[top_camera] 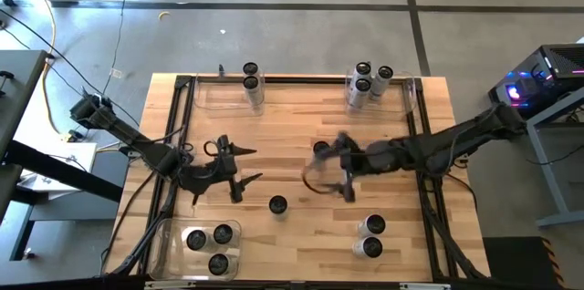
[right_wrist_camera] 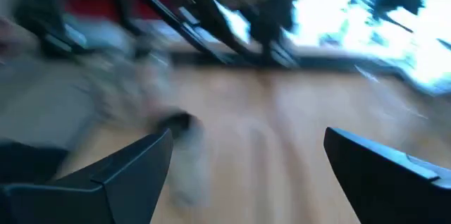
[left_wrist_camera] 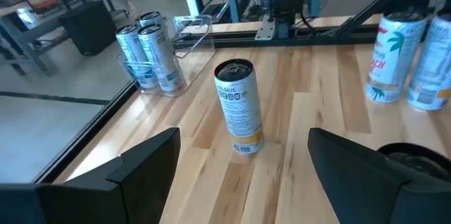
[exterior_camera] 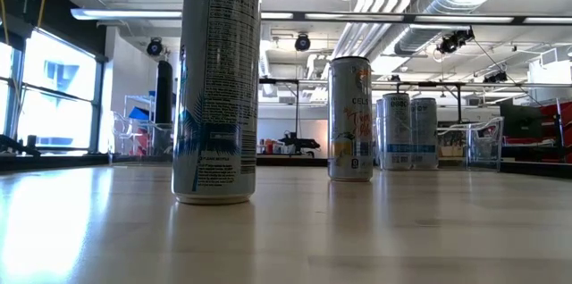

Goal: Sort soda cans
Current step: Put the white-blue soda can into the top right transparent bin

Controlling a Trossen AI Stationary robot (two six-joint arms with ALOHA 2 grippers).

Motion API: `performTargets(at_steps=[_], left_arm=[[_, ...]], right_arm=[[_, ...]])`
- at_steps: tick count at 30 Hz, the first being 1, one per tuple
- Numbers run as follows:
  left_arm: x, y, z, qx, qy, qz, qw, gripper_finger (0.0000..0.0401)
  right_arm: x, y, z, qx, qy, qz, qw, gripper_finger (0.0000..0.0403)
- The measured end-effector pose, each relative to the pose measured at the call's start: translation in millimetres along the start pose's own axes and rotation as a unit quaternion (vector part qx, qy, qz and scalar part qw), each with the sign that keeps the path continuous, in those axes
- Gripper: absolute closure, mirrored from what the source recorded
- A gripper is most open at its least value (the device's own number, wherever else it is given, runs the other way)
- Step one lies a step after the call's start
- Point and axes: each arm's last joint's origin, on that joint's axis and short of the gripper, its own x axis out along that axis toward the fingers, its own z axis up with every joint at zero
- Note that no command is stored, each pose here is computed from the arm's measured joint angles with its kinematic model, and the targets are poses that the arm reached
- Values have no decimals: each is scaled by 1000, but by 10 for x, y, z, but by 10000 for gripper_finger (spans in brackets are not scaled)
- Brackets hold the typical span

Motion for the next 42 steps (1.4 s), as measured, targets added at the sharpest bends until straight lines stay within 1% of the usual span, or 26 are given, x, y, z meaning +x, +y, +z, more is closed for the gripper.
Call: performTargets(at_steps=[2,5,8,12,15,17,21,24,28,36,42], left_arm=[[52,-54,-32,2,4,3,1000,96],[129,-151,-94,-4,11,2,1000,96],[176,-222,-165,-24,23,6,999,96],[178,-219,-217,-55,30,37,997,96],[157,-182,-224,-64,30,60,996,96],[147,-166,-217,-68,27,67,995,96],[144,-163,-214,-68,26,67,995,96],[143,-162,-219,-66,28,68,995,96],[142,-159,-230,-61,32,68,995,96],[142,-158,-232,-60,33,69,995,96],[142,-158,-232,-60,33,68,995,96]], right_arm=[[124,85,-117,18,-35,37,999,37],[301,208,-238,6,-46,52,998,37],[538,314,-311,-14,-23,52,998,37],[838,394,-369,-26,5,51,998,37],[1034,426,-428,-29,22,48,998,37],[1135,454,-462,-42,37,53,997,37],[1289,505,-470,-50,52,53,996,37],[1367,493,-481,-40,57,41,997,37],[1403,477,-501,-44,60,33,997,37],[1396,496,-502,-44,61,37,996,37],[1382,568,-479,-46,43,53,997,37]])
